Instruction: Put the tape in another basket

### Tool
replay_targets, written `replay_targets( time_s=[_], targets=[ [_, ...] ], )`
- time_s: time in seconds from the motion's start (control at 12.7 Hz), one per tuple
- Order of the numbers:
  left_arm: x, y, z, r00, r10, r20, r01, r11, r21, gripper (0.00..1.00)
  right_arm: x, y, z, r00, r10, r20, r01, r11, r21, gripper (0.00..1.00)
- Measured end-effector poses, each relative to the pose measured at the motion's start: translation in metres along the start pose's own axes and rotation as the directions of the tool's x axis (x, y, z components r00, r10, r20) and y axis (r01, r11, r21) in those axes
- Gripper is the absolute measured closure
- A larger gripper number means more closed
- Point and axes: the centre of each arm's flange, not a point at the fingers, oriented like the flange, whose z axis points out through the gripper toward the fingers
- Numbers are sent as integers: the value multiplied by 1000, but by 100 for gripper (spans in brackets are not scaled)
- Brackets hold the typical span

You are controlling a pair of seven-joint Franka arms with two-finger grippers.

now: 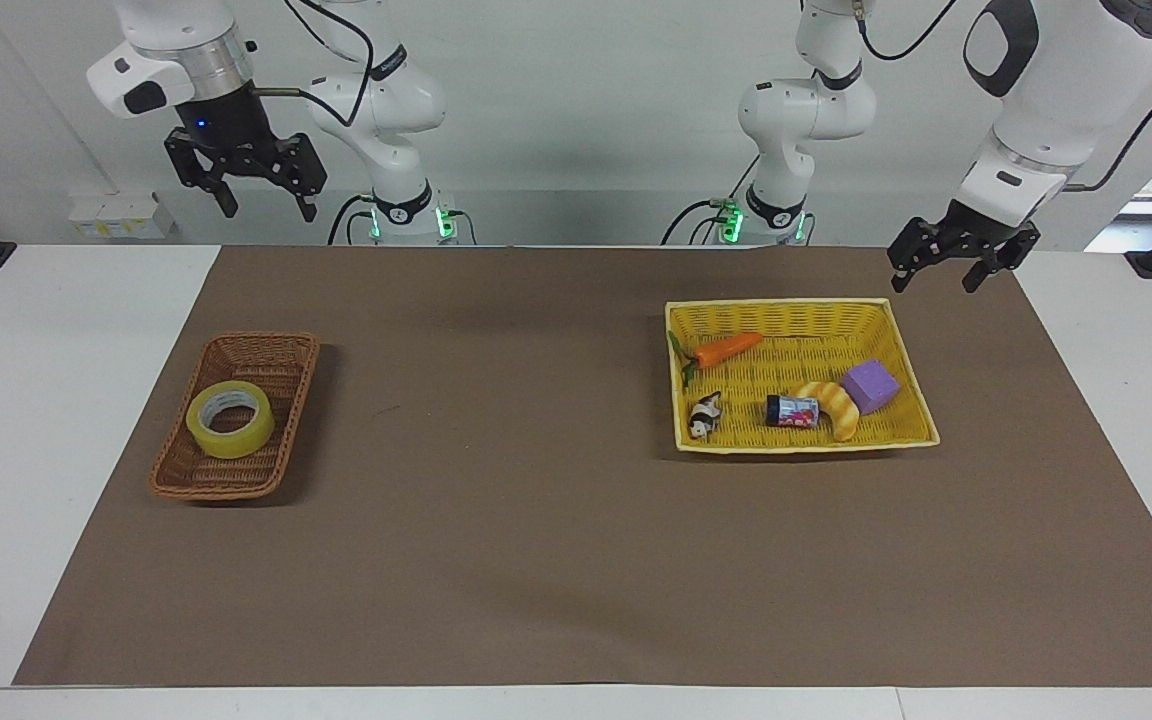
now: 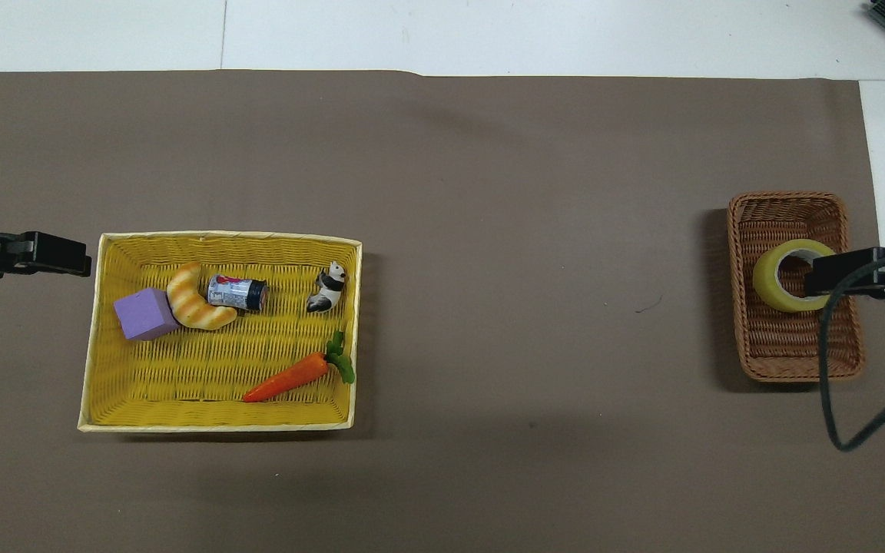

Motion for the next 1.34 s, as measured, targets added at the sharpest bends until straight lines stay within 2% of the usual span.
replay_targets(
  time_s=[1.34],
  targets=[
    [0, 0, 0, 1000, 0, 0, 0, 1000, 0, 0, 2, -13, 4, 999, -36, -15, 36, 999, 6, 0]
  ],
)
